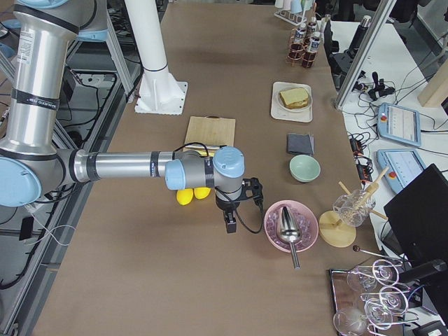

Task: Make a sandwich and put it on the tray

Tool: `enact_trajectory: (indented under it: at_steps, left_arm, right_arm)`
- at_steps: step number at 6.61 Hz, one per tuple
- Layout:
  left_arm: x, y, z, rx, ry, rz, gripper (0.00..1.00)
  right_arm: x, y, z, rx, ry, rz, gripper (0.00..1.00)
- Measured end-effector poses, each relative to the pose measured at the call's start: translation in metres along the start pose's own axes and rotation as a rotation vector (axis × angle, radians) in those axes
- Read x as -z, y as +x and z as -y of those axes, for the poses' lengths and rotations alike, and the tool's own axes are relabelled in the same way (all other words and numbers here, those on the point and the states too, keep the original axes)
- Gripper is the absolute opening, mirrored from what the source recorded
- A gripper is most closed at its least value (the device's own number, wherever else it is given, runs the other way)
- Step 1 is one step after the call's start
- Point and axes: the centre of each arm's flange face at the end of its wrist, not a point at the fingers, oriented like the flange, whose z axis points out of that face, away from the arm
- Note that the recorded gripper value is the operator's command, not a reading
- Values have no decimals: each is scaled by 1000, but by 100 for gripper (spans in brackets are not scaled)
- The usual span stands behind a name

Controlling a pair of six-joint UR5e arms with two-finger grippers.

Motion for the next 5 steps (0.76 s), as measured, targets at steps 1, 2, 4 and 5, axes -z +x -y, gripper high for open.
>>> enact_trajectory:
  at_steps: [1,2,4,5]
  left_arm:
    - [-1,0,-3,4,-4,-6,97]
    - [-1,0,-5,7,-5,-8,98]
    - [0,2,-4,-1,1,-12,97]
    - [2,4,-3,-2,3,-20,98]
  right_arm:
    - [-1,1,-1,-1,-3,-2,100]
    - [-2,2,-4,-3,-6,-4,100]
    - [-3,3,-6,-4,-9,-4,100]
    - [-4,3,-7,-4,-11,-4,100]
